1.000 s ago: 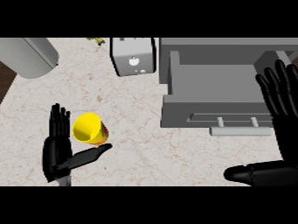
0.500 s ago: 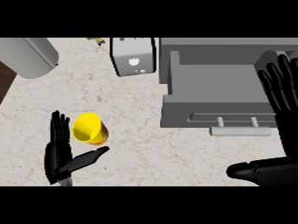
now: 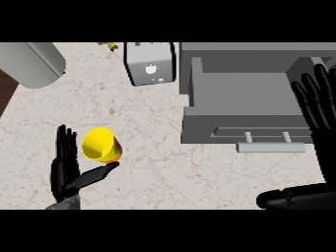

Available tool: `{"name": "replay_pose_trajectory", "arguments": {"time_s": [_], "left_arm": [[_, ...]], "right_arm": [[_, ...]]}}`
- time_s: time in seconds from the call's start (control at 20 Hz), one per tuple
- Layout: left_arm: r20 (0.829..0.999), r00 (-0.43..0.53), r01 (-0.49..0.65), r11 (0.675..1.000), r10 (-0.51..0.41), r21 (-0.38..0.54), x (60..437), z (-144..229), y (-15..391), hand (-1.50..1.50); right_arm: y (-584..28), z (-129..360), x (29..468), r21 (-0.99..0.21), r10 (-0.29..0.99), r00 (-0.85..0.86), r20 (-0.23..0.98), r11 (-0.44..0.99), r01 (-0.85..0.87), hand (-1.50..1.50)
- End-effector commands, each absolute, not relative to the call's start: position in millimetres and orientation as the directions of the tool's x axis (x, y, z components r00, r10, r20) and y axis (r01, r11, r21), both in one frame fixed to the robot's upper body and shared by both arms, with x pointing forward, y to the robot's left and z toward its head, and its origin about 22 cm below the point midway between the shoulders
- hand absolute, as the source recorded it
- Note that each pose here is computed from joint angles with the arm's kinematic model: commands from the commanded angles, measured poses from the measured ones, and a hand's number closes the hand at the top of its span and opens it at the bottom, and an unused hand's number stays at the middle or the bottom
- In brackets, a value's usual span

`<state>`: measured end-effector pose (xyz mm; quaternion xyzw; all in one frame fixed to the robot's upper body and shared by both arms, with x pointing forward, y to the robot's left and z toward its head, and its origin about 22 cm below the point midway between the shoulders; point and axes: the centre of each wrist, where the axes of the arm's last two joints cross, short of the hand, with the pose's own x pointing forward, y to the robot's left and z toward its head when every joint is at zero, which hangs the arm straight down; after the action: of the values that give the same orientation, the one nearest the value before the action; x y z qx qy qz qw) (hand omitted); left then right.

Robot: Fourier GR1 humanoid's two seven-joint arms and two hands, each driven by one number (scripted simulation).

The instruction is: Pick up the cup, place it into the drawer and close the drawer

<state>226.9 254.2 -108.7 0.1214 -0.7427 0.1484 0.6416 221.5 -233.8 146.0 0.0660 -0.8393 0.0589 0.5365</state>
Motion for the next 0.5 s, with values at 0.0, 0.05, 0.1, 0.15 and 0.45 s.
{"name": "replay_pose_trajectory", "arguments": {"time_s": [0.0,0.05,0.1,0.15,0.45], "left_arm": [[0.989,-0.149,-0.349,0.935,0.016,-0.067,229.3,-116.8,249.8,-1.50],[0.987,-0.158,-0.359,0.930,0.027,-0.083,226.7,-119.2,271.9,-1.50],[0.986,-0.162,-0.347,0.933,0.036,-0.092,227.5,-138.9,256.9,-1.50],[0.986,-0.167,-0.354,0.933,0.003,-0.063,247.1,-129.2,247.6,-1.50],[0.985,-0.168,-0.335,0.937,0.050,-0.104,244.0,-140.5,251.7,-1.50]], "right_arm": [[-233.0,133.0,214.7,-0.023,-0.049,-0.424,0.904,0.986,-0.164,-1.50],[-245.8,141.9,239.2,-0.032,-0.048,-0.424,0.904,0.983,-0.179,-1.50],[-239.8,150.1,229.7,-0.031,-0.043,-0.420,0.906,0.986,-0.167,-1.50],[-234.3,142.2,225.0,-0.031,-0.044,-0.420,0.907,0.985,-0.171,-1.50],[-240.4,150.0,224.2,-0.017,-0.055,-0.417,0.907,0.986,-0.167,-1.50]]}}
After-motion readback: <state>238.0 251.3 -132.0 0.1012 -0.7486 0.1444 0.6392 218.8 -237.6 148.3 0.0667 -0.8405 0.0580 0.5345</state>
